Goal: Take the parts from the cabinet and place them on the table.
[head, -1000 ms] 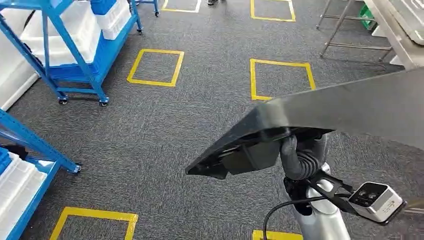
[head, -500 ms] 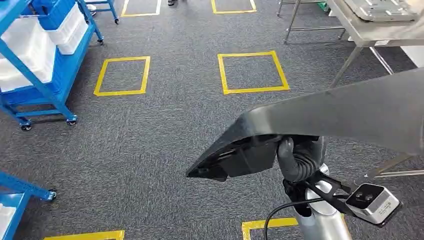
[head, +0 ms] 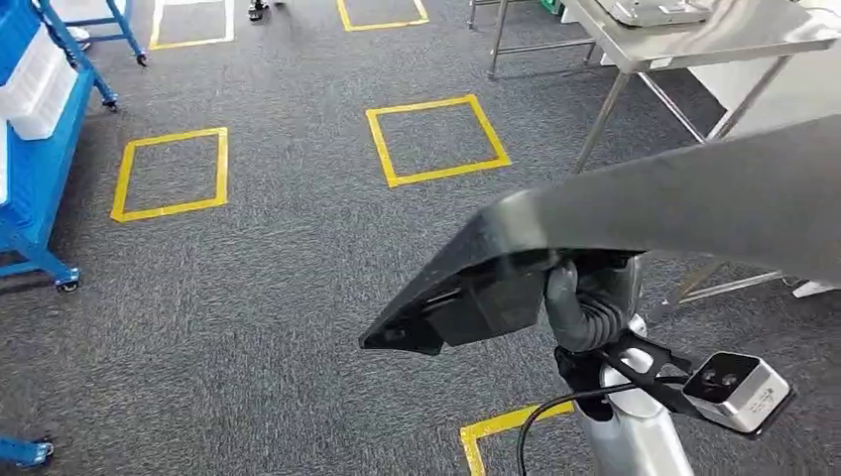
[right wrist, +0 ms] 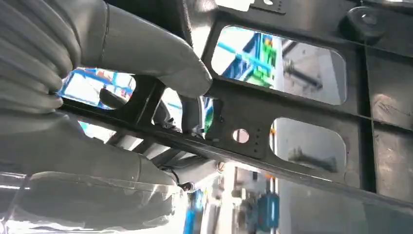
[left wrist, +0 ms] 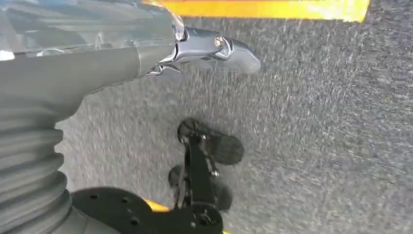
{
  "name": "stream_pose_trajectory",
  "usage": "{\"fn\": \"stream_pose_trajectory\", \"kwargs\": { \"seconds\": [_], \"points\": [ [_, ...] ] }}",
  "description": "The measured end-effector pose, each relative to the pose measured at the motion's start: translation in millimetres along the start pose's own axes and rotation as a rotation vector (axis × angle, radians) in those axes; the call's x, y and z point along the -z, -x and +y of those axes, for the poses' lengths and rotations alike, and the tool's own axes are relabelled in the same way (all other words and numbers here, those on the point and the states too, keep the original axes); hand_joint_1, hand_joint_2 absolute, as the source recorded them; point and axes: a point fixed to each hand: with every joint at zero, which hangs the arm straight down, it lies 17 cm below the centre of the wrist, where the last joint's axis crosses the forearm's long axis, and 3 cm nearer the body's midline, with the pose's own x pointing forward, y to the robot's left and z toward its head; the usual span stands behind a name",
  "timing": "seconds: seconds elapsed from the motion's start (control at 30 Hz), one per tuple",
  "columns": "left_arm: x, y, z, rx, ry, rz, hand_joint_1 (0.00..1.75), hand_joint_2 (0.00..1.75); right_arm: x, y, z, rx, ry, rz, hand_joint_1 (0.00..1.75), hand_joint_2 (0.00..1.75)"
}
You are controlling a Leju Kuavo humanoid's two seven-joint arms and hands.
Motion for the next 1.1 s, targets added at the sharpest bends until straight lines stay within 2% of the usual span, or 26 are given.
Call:
{"fn": "stream_pose_trajectory", "kwargs": {
  "seconds": [0.53,1.1],
  "points": [
    [3,-6,14,0.010,-0.029,-0.006,0.00,1.75,-7,-9,2,-0.015,0.001,0.001,1.75,1.75],
    [5,-16,25,-0.003,-0.045,-0.034,0.00,1.75,-12,-12,-20,-0.059,0.010,0.007,1.75,1.75]
  ]
}}
